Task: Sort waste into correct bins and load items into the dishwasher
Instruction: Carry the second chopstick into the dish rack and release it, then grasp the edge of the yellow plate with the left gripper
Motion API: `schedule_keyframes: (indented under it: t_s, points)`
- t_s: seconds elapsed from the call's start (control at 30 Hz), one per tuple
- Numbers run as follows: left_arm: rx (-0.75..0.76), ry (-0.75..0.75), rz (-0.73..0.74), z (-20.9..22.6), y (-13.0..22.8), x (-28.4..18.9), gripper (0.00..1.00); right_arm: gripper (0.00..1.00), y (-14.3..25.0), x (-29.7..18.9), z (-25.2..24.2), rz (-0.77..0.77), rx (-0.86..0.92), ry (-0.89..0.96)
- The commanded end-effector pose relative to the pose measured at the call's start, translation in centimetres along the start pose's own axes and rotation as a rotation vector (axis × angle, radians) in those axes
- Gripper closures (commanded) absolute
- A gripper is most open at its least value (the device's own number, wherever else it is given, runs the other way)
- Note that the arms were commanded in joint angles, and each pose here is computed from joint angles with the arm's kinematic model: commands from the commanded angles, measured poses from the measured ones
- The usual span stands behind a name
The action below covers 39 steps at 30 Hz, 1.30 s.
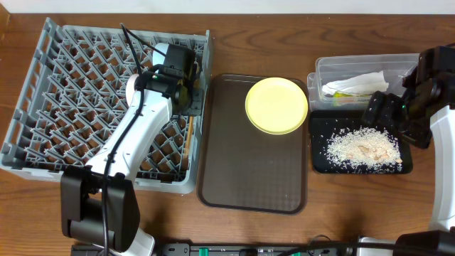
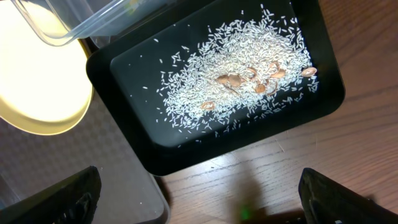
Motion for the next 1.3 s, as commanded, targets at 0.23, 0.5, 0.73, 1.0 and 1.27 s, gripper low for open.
schedule_keyframes:
  t_s: [0.23,0.5,0.73,1.0,1.27]
  points:
    - [0.010,0.113,-0.121,-2.1,-2.9,-3.5,0.55,0.01,-0.3,-0.4,-0.1,-0.016,-0.011,0.008]
    - [0.195,0.331,-0.169,-8.6,-2.4,-5.0,0.33,0.01,-0.5,-0.4,-0.1,-0.027,-0.012,0.007]
    - [0.627,0.377,-0.133,-15.4,2.3,-2.3,0.33,0.01,-0.5,-0.4,-0.1,-0.026,-0.012,0.007]
    - [0.827,0.404,-0.057,-20.3,6.9,3.1,0.33,0.01,-0.5,-0.4,-0.1,-0.024,-0.011,0.007]
    - [0.881,0.392,0.041,-21.5,10.3,8.7,0.31,0.01,-0.5,-0.4,-0.1,-0.026,-0.012,0.007]
Point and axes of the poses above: each gripper's point midway between its finger pads, its own x axis out along the fingers, its own z axis along the line the jaws close on, y = z × x, the point moved 2 cm from there along -x, back along the fingers, and after that the axes turned 12 degrees about -x, right-handed, at the moved point
